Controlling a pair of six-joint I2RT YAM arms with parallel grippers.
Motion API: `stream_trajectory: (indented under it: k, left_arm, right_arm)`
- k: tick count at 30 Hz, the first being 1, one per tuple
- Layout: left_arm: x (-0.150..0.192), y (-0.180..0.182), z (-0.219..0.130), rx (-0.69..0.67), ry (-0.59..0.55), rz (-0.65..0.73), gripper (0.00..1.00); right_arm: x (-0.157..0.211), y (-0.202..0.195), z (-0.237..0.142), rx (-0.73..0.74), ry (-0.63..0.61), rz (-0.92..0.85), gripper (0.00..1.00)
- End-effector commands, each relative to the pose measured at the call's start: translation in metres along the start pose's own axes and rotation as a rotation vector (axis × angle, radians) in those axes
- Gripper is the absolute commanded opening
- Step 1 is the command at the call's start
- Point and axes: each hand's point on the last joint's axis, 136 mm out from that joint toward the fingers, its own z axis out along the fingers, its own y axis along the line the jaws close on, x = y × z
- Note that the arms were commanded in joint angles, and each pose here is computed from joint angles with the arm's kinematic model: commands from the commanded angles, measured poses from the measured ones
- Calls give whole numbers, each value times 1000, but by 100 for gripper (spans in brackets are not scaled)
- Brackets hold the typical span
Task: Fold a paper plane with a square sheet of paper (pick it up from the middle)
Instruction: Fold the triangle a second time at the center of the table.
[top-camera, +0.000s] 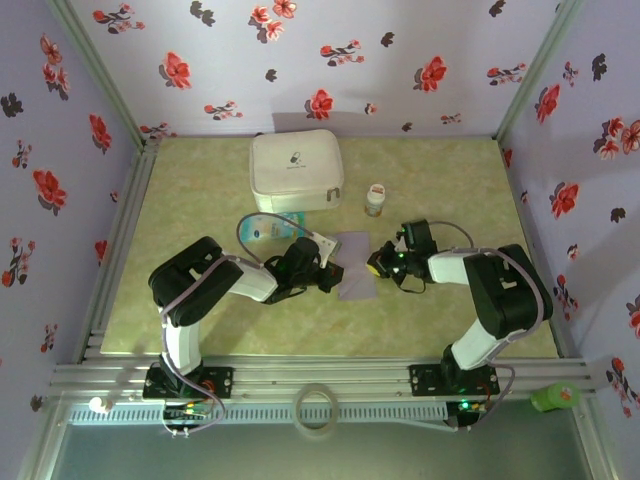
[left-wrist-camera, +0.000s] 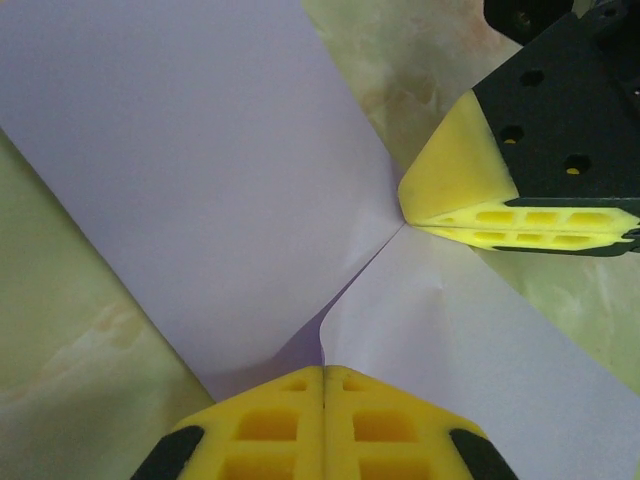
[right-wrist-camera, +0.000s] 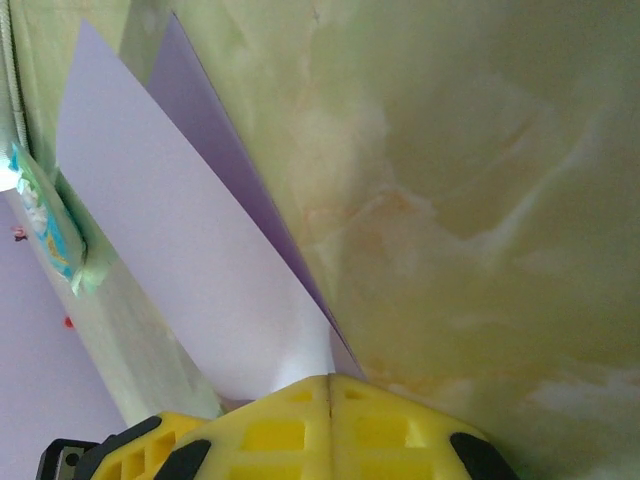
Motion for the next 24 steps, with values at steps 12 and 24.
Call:
stream_trajectory:
  k: [12,24]
  left_arm:
    - [12,13,1,-33,33,-21,2]
    - [12,12,2,-31,35,-21,2]
  right_arm:
    - [20,38,-20,-78,57,-78,0]
    - [39,38,4,-79,137,-85,0]
